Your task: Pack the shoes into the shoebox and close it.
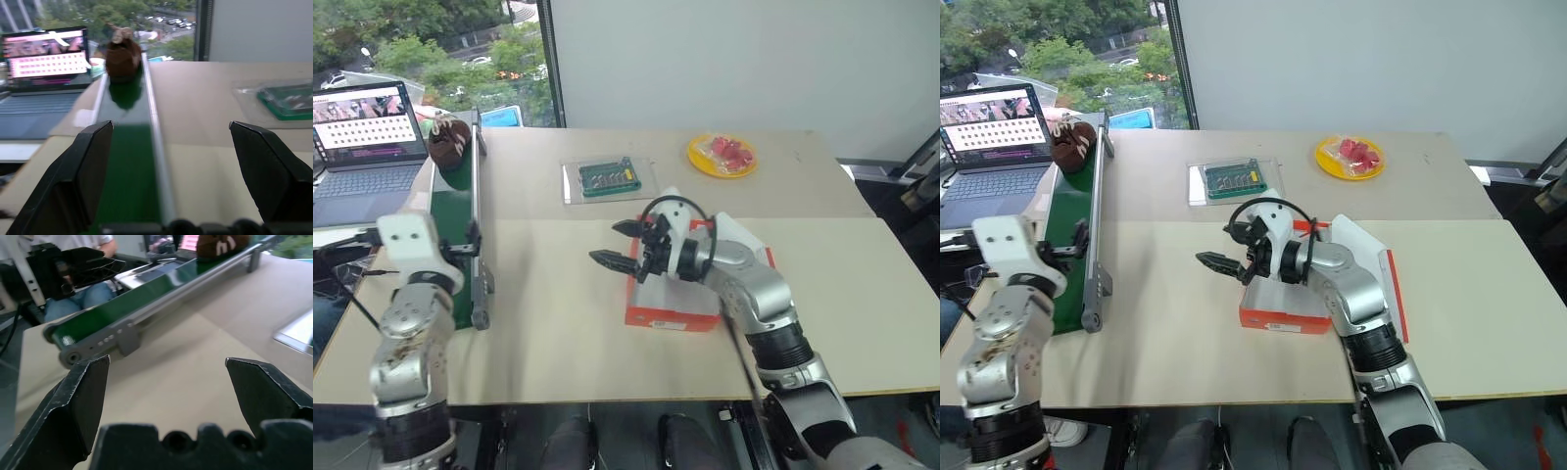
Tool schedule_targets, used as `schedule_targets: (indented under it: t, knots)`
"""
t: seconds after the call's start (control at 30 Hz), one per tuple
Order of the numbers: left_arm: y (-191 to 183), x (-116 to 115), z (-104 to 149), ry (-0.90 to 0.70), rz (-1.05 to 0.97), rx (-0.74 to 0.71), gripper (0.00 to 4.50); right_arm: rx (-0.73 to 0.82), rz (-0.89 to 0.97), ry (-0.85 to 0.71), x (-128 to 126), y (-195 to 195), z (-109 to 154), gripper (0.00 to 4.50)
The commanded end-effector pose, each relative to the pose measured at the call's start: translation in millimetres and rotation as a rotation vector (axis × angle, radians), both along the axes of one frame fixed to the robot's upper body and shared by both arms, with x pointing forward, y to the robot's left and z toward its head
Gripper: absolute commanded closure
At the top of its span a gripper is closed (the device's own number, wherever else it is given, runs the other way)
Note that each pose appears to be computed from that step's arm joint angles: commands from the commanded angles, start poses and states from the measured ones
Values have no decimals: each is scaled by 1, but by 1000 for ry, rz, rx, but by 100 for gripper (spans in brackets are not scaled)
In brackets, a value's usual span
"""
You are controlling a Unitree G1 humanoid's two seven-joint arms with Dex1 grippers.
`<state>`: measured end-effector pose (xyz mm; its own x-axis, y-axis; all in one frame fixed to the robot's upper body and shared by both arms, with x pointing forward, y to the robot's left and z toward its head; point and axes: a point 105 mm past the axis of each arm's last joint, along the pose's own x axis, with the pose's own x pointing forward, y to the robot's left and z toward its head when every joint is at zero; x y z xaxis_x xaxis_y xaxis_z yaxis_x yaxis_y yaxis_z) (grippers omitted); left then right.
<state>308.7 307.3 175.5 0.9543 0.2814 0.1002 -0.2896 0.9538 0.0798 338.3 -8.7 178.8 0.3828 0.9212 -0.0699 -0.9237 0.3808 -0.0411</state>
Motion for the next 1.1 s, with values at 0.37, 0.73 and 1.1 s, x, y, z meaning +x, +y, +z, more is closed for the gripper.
schedule_targets:
  t: [0.37, 0.73, 1.1]
  knots:
    - [57, -14, -24, 57, 69, -59, 42, -1, 45, -115, 10, 10, 28, 4]
    - [59, 19, -49, 148, 25, -63, 42, -46, -5, -130, 13, -1, 27, 4]
    - [49, 40, -50, 143, -29, -58, 42, -86, -71, -133, 19, -11, 24, 4]
